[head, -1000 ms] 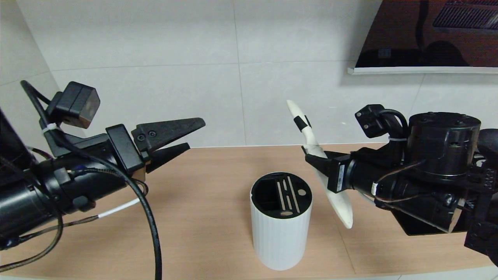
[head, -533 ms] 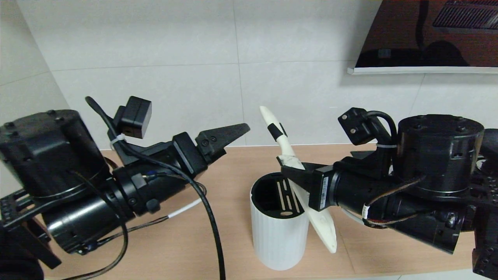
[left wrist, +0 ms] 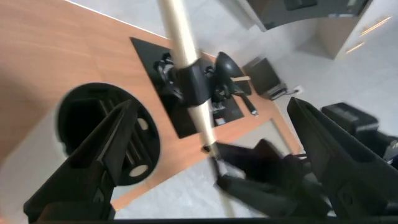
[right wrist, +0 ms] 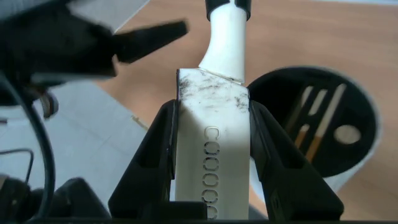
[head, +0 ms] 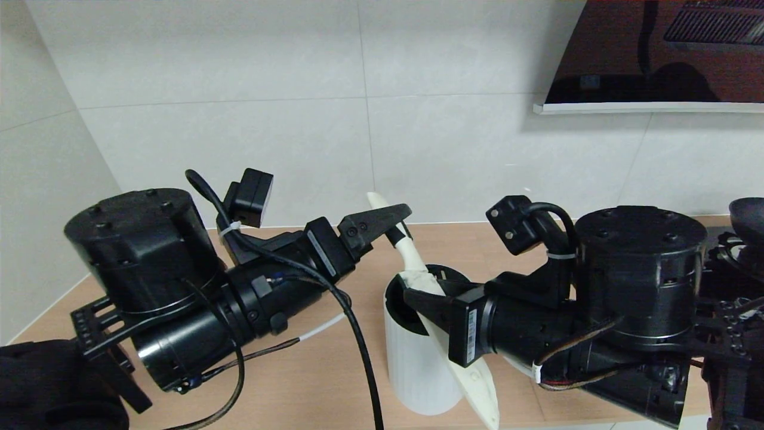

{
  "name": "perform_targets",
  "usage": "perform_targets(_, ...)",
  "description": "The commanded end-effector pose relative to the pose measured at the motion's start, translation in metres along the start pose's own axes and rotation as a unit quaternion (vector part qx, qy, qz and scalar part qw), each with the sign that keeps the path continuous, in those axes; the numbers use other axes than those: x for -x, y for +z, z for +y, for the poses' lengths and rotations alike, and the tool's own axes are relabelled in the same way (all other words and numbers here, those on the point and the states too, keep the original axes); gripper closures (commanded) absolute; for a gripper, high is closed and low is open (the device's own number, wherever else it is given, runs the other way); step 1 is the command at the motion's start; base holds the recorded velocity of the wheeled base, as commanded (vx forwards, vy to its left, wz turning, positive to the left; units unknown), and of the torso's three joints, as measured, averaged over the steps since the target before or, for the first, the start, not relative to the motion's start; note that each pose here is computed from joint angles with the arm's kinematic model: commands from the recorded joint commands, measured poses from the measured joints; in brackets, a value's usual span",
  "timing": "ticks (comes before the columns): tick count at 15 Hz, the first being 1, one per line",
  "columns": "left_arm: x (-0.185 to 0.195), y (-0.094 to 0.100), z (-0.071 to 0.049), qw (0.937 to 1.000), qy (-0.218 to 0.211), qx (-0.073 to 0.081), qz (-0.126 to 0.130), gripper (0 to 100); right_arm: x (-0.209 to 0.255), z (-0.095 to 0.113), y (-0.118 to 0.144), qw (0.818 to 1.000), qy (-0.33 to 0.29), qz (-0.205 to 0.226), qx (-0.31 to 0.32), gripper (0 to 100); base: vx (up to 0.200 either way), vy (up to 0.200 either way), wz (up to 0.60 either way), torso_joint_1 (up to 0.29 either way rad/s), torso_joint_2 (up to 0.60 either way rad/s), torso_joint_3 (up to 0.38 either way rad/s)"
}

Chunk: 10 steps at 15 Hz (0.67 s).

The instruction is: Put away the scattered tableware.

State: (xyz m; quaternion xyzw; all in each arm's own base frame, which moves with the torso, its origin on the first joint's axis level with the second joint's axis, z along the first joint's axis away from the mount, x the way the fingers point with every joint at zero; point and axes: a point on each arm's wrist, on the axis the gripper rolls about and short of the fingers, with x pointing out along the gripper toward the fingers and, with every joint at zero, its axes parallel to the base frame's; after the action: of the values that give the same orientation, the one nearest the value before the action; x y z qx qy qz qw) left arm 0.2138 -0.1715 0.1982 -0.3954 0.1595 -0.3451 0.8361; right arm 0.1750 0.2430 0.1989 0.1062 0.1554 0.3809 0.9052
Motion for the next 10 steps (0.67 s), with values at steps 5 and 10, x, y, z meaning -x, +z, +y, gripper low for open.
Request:
perform_targets(5, -0.015, -0.011, 0.014, 0.9997, 0.024, 0.003, 0.003, 0, -0.001, 0.008, -0.006, 1.000, 0.013, 0.010, -0.002, 100, 0.000, 0.000, 0.00, 0.000, 0.00, 0.000)
perform_targets(10, -0.018, -0.013, 0.015, 0.9997, 0.024, 0.002, -0.004, 0, -0.003, 0.010, -0.010, 1.000, 0.014, 0.017, -0.001, 100, 0.000, 0.000, 0.00, 0.000, 0.00, 0.000)
